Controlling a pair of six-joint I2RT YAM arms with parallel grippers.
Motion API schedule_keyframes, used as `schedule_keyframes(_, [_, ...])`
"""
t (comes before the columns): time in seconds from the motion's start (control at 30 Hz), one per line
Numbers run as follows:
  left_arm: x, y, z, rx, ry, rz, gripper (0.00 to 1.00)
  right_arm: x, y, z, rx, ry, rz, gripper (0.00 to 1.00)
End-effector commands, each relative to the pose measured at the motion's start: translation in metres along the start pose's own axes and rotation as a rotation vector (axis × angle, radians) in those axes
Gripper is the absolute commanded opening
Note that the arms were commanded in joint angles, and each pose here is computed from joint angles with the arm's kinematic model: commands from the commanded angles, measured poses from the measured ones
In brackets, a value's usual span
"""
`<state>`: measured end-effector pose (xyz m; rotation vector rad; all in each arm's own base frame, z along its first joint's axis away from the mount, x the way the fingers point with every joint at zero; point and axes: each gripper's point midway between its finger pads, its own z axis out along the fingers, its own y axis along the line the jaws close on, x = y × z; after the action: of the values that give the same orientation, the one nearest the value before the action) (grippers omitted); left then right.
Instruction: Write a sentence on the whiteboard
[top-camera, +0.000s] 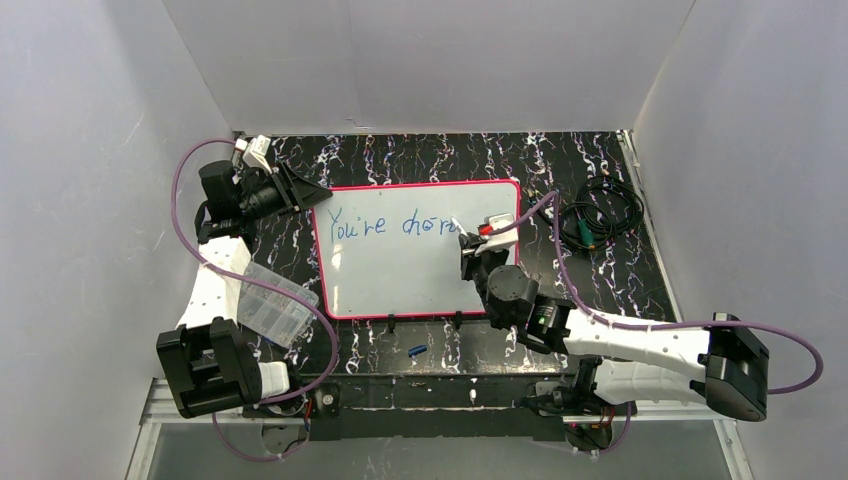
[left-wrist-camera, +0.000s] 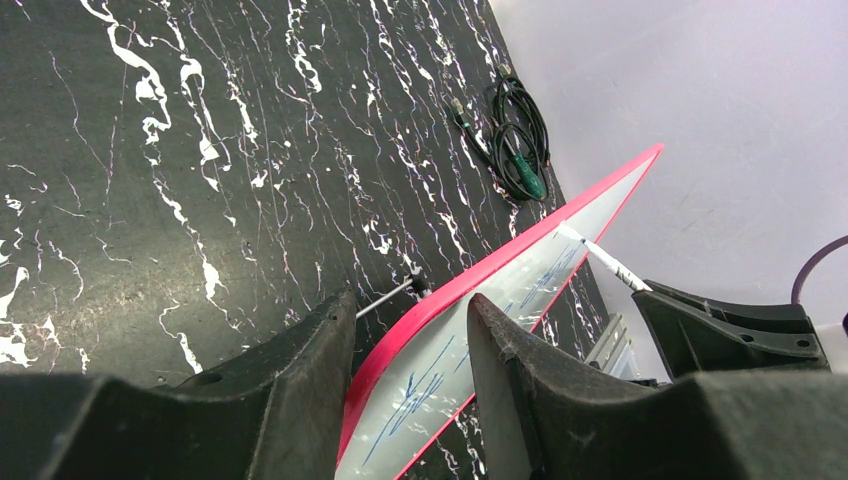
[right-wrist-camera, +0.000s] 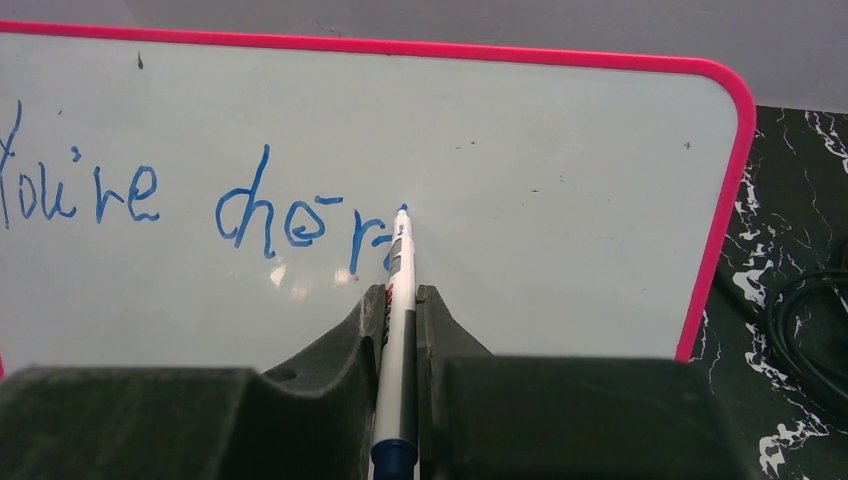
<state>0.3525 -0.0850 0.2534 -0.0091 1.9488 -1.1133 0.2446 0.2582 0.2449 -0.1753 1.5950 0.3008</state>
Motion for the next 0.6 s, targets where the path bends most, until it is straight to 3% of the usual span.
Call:
schedule_keyframes(0.0, [0.002,-0.016,-0.004,0.049,0.010,0.022,0.43,-0.024,-0.004,0.004,0.049,-0.048,0.055,0.01])
schedule_keyframes(0.37, [0.002,-0.017,-0.004,0.052,0.009,0.024,0.43,-0.027,-0.001,0.003,0.034,-0.044,0.048,0.01])
schedule_keyframes(0.57, [0.002,-0.018,-0.005,0.052,0.007,0.026,0.43,-0.044,0.007,-0.006,-0.075,-0.058,0.048,0.01])
